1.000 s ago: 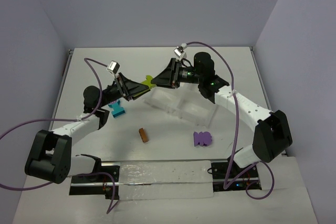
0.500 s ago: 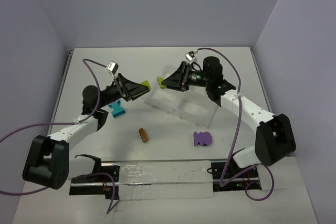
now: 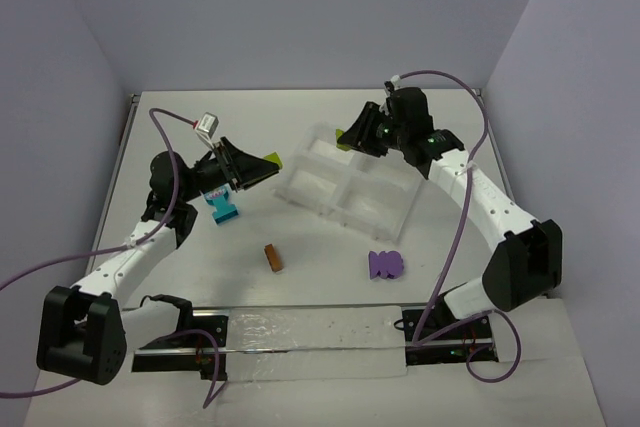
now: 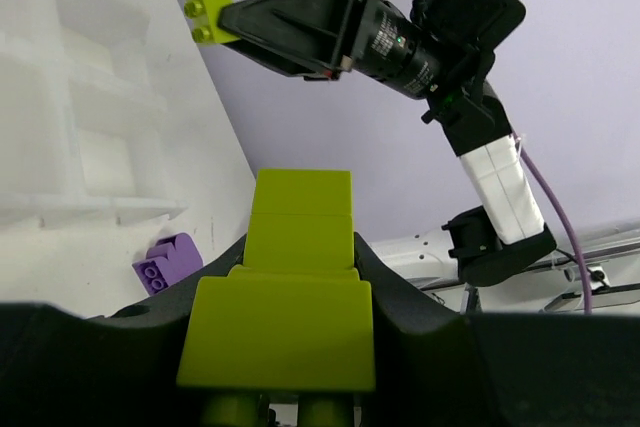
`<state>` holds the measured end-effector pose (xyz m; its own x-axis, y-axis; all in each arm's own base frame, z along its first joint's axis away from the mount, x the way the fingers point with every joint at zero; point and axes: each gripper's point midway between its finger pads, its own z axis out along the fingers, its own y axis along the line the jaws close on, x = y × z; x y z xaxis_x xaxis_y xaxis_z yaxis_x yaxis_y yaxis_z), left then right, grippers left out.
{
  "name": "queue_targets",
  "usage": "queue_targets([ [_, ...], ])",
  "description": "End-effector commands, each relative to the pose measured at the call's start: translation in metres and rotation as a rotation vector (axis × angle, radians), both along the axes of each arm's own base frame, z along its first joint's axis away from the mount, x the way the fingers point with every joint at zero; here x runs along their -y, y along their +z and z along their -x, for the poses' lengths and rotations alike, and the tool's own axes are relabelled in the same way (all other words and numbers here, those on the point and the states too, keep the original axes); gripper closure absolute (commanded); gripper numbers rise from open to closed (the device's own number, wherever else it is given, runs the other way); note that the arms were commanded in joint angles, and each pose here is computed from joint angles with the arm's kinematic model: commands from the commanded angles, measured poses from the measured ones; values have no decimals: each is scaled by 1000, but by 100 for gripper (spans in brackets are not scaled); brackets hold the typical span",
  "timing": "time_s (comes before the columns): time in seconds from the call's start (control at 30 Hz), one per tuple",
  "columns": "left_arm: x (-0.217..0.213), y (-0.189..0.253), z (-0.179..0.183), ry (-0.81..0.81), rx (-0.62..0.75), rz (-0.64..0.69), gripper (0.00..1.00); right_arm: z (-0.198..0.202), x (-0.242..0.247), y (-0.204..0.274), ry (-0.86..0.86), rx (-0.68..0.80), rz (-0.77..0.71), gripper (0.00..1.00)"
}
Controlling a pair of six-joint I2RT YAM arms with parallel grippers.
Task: Sort the legos into containers by color
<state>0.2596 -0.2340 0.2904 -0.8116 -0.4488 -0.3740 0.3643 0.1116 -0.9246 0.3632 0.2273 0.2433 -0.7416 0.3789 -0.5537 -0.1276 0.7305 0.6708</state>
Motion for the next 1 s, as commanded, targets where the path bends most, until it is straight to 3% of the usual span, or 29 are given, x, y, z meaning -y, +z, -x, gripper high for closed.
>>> queue_targets([
  [0.0,-4,9,0,21,51,-48,100,-23,27,-27,-99,-25,197,100],
  [0.67,-7,-1,4,37,34,-92,100,-80,7,-70,-78,-88,271,97],
  [0.97,-9,-2,5,45,35,-115,100,-101,-10,-94,-54,-121,284,88],
])
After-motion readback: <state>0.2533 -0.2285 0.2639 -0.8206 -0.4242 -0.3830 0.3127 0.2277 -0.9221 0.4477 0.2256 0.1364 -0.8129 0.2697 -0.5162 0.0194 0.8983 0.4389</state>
